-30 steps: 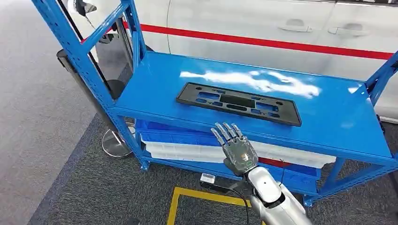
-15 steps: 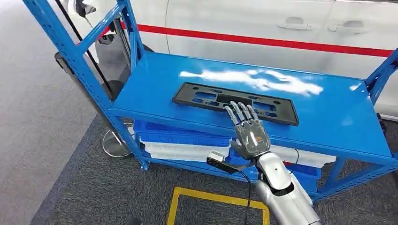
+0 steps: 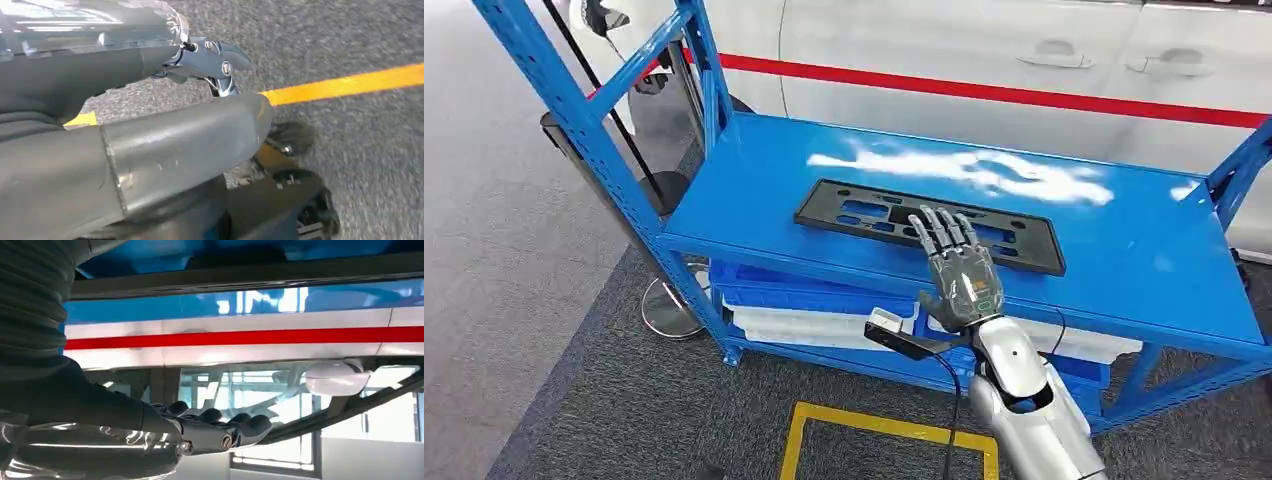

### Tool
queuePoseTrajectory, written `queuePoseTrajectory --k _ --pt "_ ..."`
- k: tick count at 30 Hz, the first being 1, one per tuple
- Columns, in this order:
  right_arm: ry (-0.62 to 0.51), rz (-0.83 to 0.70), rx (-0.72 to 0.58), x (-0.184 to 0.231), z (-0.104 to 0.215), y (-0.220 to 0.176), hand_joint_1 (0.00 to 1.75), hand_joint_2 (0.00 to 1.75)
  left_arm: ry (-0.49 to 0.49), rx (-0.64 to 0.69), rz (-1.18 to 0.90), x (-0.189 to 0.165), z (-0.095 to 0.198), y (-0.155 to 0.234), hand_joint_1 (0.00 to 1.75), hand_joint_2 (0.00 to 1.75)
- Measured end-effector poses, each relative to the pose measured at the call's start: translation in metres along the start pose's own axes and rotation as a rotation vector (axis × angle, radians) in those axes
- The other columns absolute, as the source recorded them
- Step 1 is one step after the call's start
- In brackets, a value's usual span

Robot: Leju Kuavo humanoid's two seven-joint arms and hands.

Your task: Take the parts from the cabinet and place them on the table.

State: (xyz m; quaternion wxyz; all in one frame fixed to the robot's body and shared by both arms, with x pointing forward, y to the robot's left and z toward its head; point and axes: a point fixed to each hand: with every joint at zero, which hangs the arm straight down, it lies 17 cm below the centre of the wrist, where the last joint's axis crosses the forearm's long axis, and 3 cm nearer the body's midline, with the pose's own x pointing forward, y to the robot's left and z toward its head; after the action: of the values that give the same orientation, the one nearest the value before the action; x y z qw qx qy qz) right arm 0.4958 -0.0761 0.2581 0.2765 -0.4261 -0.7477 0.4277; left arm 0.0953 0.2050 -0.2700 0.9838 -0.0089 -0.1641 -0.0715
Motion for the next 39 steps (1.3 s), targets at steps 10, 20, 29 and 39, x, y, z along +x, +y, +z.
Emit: queuePoseTrajectory --k 10,20,29,39 --pt "0.003 0.0 0.021 0.0 0.002 0.006 0.0 1.75 0.003 0.0 0.002 -0.001 0.0 -0.001 0.0 0.0" --pt "0.025 0.014 0.041 -0.005 0.004 0.01 0.0 1.75 0.001 -0.009 -0.017 -0.001 0.0 -0.003 0.0 0.0" --pt "0.037 0.016 0.058 -0.008 0.009 0.015 0.0 1.75 0.0 -0.019 -0.03 0.0 0.0 -0.003 0.0 0.0" --pt "0.057 0.02 0.074 -0.015 0.015 0.021 0.0 1.75 0.003 -0.03 -0.032 -0.003 0.001 -0.006 0.0 0.0"
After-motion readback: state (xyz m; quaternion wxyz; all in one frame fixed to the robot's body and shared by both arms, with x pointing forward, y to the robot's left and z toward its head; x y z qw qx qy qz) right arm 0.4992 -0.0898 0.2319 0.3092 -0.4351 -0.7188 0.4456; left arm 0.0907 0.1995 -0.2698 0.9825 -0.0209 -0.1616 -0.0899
